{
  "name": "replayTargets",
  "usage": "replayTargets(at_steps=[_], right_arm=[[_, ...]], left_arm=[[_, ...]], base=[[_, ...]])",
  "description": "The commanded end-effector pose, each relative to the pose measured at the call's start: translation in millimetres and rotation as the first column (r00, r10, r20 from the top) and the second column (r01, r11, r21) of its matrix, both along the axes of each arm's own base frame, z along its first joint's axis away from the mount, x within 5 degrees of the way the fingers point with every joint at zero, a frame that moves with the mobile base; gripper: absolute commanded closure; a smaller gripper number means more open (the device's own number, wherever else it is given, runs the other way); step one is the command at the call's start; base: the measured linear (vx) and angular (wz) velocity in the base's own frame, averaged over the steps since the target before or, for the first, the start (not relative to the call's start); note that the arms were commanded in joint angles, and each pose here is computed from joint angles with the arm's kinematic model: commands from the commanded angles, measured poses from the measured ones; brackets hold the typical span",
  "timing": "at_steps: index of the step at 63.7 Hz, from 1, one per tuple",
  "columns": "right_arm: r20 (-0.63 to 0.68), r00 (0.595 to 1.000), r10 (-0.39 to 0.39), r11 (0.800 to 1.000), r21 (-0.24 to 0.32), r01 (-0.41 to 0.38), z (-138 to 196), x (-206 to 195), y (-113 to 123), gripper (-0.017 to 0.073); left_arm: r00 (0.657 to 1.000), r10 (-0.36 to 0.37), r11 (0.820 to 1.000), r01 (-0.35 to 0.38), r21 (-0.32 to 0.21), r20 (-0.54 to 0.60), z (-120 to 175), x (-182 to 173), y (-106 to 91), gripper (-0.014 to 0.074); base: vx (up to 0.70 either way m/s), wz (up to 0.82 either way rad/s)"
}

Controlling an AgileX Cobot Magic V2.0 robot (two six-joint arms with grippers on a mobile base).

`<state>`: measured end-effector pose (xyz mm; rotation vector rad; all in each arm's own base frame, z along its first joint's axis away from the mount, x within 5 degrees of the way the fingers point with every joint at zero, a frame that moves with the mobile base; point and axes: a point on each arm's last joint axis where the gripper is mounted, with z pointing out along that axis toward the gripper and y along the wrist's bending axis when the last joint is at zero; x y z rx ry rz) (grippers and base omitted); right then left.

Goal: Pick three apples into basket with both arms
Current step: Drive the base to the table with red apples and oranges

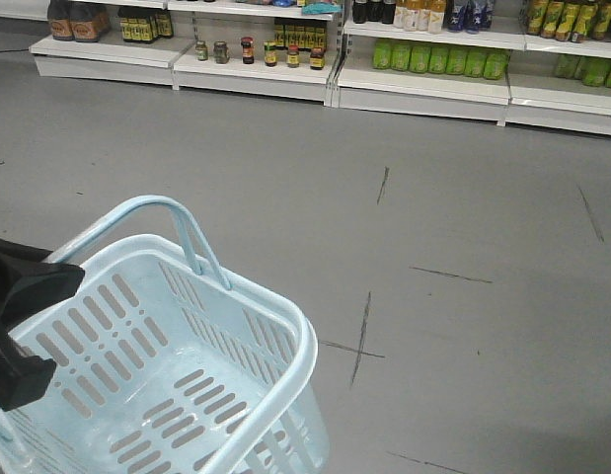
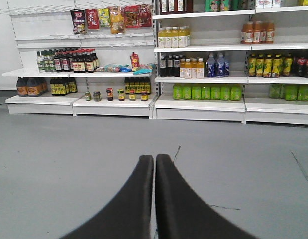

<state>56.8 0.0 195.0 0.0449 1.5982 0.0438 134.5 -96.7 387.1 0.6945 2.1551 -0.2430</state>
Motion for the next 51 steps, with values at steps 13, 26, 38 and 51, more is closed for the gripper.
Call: replayTargets(at_steps=[13,26,38,51], right_arm=[[0.076,0.997,-0.005,1.0,-0.01,0.006,3.1,-0.2,-0.3,0.0563],[0.077,0.997,-0.005,1.0,-0.011,0.006,3.2,-0.2,-0.3,0.0563],[0.077,0.997,-0.005,1.0,-0.011,0.006,3.2,-0.2,-0.3,0.0563],[0.077,0.997,-0.005,1.0,-0.011,0.006,3.2,-0.2,-0.3,0.0563]], left_arm=[[0.997,-0.001,0.997,0.007,-0.076,0.082,14.6,2.3,-2.7,0.0601],[0.997,0.0,0.998,0.005,-0.07,0.076,13.9,2.3,-2.6,0.0601],[0.997,0.0,0.998,0.006,-0.07,0.075,13.7,2.5,-2.9,0.0601],[0.997,0.0,0.998,0.006,-0.07,0.075,13.7,2.5,-2.9,0.0601]], base=[[0.21,-0.03],[0.23,-0.11],[0.25,-0.21],[0.25,-0.3]])
